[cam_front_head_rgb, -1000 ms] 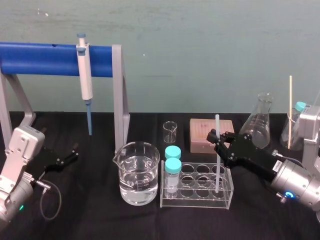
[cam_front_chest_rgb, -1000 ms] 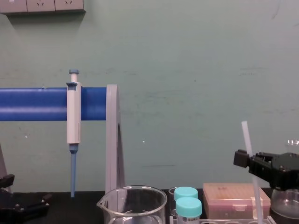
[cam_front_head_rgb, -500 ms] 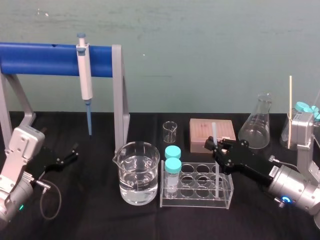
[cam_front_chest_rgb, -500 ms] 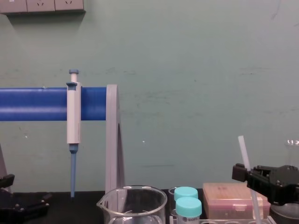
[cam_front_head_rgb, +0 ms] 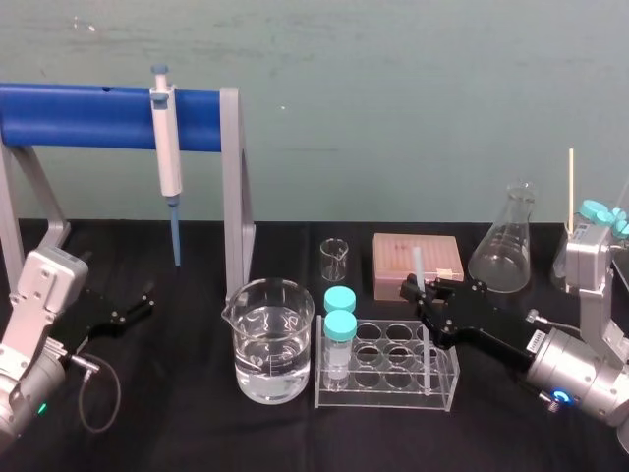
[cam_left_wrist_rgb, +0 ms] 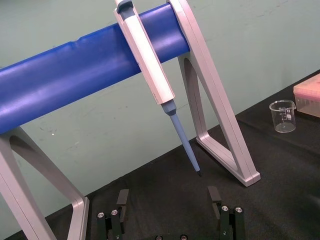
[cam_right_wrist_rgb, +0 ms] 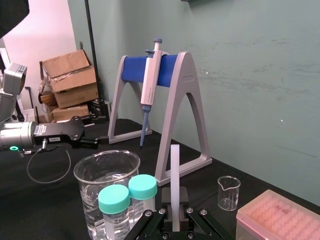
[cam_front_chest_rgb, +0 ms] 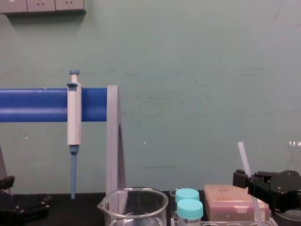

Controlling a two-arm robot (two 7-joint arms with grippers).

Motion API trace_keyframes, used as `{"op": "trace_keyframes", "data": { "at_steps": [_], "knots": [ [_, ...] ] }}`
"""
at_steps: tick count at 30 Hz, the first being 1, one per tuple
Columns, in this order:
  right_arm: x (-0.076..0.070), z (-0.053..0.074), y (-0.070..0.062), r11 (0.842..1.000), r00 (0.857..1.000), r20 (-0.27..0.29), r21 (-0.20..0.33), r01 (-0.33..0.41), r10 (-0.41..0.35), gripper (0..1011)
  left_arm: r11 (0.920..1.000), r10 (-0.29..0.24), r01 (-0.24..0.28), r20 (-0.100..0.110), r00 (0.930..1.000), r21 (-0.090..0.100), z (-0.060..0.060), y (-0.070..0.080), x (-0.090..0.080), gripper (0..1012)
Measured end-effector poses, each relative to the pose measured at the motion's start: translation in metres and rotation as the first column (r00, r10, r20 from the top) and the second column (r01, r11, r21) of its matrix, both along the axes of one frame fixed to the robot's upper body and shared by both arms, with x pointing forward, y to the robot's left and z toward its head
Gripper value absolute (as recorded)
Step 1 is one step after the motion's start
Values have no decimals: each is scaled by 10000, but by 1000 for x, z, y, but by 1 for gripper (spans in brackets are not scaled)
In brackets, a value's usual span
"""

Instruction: Pick up the stirring rod with one hand, then place it down.

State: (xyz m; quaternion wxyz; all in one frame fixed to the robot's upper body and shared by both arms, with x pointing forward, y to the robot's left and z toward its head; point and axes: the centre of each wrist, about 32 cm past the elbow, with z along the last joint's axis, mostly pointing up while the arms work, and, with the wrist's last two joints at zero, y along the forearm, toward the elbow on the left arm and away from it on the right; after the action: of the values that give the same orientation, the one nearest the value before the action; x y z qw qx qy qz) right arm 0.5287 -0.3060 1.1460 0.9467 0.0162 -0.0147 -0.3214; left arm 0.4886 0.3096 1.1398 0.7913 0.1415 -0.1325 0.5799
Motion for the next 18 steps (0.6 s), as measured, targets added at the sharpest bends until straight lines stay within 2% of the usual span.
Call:
{"op": "trace_keyframes", "data": {
  "at_steps": [8, 14, 15, 17, 18],
  "knots": [
    [0, 0, 0, 10000, 10000, -2, 19, 7, -7, 82, 10000, 0, 0, 0, 10000, 0, 0, 0, 0, 1000],
    [0, 0, 0, 10000, 10000, -4, 36, 13, -13, 228, 10000, 0, 0, 0, 10000, 0, 0, 0, 0, 1000],
    [0, 0, 0, 10000, 10000, -4, 38, 15, -15, 295, 10000, 0, 0, 0, 10000, 0, 0, 0, 0, 1000],
    [0, 0, 0, 10000, 10000, -3, 40, 16, -16, 336, 10000, 0, 0, 0, 10000, 0, 0, 0, 0, 1000],
    [0, 0, 0, 10000, 10000, -3, 43, 17, -17, 396, 10000, 0, 0, 0, 10000, 0, 0, 0, 0, 1000]
  ]
}}
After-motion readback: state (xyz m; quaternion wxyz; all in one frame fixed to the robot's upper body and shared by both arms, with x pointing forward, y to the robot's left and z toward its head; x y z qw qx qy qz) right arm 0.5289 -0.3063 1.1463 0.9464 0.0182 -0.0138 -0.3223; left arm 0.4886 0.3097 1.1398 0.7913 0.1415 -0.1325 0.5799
